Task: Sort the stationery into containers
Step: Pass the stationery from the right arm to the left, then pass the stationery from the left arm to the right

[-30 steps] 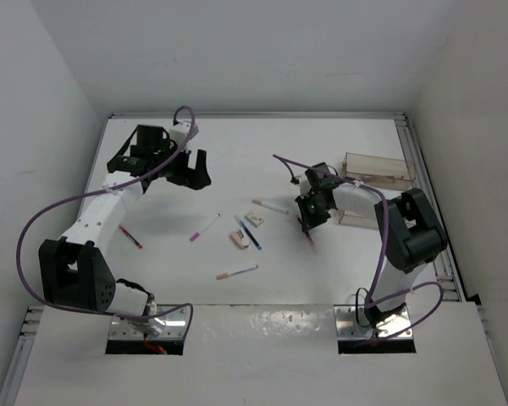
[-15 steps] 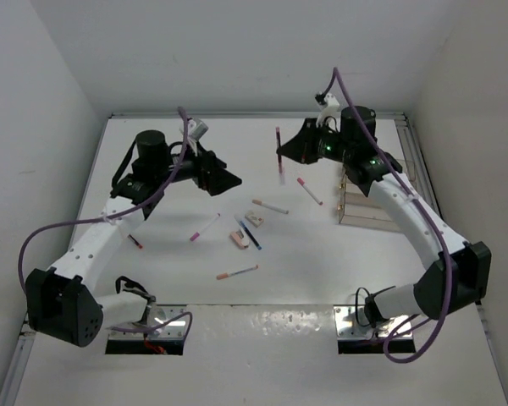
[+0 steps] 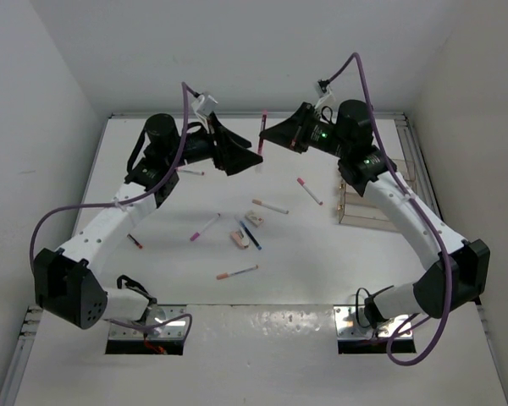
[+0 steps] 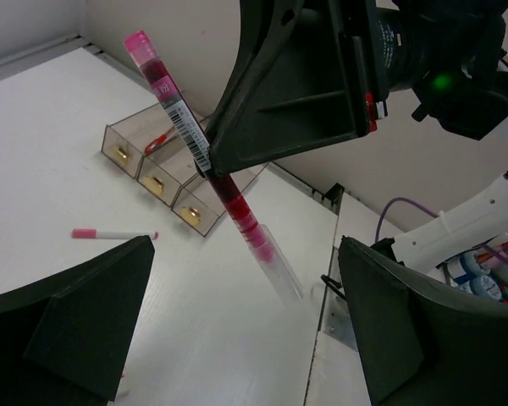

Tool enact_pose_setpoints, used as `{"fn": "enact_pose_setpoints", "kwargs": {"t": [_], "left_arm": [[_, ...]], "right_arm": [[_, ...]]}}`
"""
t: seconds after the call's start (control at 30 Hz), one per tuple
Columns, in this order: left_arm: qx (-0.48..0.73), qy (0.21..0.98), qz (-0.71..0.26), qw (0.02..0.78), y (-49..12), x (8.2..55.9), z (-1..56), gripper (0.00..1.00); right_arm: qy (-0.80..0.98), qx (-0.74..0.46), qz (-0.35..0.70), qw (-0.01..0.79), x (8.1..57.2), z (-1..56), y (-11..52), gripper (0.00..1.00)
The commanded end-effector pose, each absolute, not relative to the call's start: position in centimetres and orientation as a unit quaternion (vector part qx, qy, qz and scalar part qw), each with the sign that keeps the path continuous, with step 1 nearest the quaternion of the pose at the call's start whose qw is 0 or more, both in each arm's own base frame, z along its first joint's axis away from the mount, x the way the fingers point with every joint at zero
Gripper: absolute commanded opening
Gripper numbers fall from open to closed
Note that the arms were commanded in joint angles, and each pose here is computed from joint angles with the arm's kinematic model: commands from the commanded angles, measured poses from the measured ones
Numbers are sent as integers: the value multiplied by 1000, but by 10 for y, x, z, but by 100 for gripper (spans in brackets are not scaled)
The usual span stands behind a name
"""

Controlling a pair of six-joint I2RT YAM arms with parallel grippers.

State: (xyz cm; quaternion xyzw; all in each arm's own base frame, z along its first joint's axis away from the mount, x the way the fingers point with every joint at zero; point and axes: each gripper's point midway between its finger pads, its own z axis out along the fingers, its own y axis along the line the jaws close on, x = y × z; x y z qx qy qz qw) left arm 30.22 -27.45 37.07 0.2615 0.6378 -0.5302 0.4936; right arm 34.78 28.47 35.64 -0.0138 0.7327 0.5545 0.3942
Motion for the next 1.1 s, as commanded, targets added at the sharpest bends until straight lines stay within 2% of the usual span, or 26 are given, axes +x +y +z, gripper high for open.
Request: {"fn": "enact_pose_setpoints", "kwargs": {"t": [0.0,0.13,0.23,0.27,0.33,0.37,0.4,0.43,0.47,0.53,0.57,0.63,0.73,0.8,0.83,0.93,1.07], "left_arm": [[275,608,-556,495,-289,297,391,96],[283,609,-560,484,-300,300,385,90],[281,612,-562,480,-303,303,384,77],[280,613,-563,479,-303,304,384,61],[282,612,-566,475,-302,304,384,42],[283,611,-566,476,-302,304,385,24],[284,612,-567,472,-300,304,385,16],[282,616,-566,469,-296,304,384,9],[283,619,-566,465,-294,304,383,0],[288,634,-556,454,-284,302,378,0],[294,638,-551,450,-280,300,375,0],[314,665,-541,408,-271,292,357,0],[326,677,-562,345,-267,280,340,0],[316,678,-598,288,-269,265,331,0],[325,664,-607,292,-273,262,334,0],[321,659,-628,262,-279,244,329,0],[292,666,-655,203,-281,228,307,0]], "right_arm": [[703,-17,587,402,340,385,291,0],[701,-16,594,395,339,384,296,0],[697,-18,601,392,335,387,299,0],[697,-21,601,392,334,387,299,0],[696,-27,602,391,331,387,300,0],[696,-34,600,393,329,386,299,0],[696,-41,597,397,330,386,296,3],[695,-54,594,401,327,387,292,18],[701,-75,577,413,329,383,287,28],[711,-95,540,441,338,378,263,43],[715,-135,501,469,336,373,251,46],[714,-176,442,514,340,369,225,47],[640,-358,307,607,325,366,204,46],[581,-451,268,622,293,366,212,46],[531,-511,217,640,288,368,213,46],[428,-600,137,661,266,367,225,47],[299,-673,63,673,244,354,246,54]]}}
